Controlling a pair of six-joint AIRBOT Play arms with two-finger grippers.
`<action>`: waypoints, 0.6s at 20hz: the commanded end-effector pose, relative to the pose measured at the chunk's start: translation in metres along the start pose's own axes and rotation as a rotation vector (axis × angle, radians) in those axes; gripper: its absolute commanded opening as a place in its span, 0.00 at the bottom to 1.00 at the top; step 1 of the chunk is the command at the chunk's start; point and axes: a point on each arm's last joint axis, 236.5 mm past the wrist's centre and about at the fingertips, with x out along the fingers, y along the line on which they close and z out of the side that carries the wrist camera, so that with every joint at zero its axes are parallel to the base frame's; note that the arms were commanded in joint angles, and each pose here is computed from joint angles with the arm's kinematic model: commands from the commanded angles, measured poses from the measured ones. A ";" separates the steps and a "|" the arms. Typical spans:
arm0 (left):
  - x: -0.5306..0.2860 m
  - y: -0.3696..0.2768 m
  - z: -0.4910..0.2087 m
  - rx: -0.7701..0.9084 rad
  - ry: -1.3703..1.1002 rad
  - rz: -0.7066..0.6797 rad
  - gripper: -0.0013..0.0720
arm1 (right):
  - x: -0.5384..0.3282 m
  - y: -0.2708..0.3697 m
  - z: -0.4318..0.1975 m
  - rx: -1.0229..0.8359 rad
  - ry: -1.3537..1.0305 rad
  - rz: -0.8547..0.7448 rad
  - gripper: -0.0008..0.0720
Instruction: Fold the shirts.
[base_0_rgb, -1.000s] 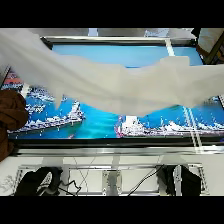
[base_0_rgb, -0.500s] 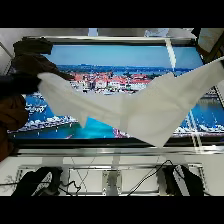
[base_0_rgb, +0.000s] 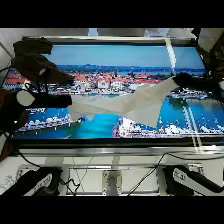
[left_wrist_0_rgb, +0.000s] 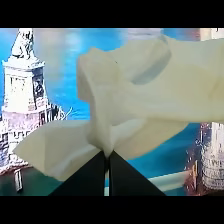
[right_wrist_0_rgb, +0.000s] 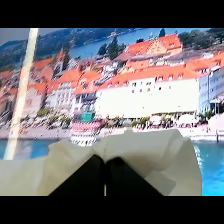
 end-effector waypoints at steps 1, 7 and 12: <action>0.028 -0.002 0.011 -0.012 -0.051 0.002 0.03 | 0.069 -0.007 0.024 -0.053 -0.213 -0.124 0.06; 0.032 0.001 0.007 -0.010 -0.032 0.010 0.03 | 0.063 -0.028 0.040 -0.070 -0.276 -0.184 0.54; 0.032 0.001 0.006 -0.011 -0.026 0.009 0.03 | 0.035 -0.087 -0.026 0.040 0.060 -0.194 0.54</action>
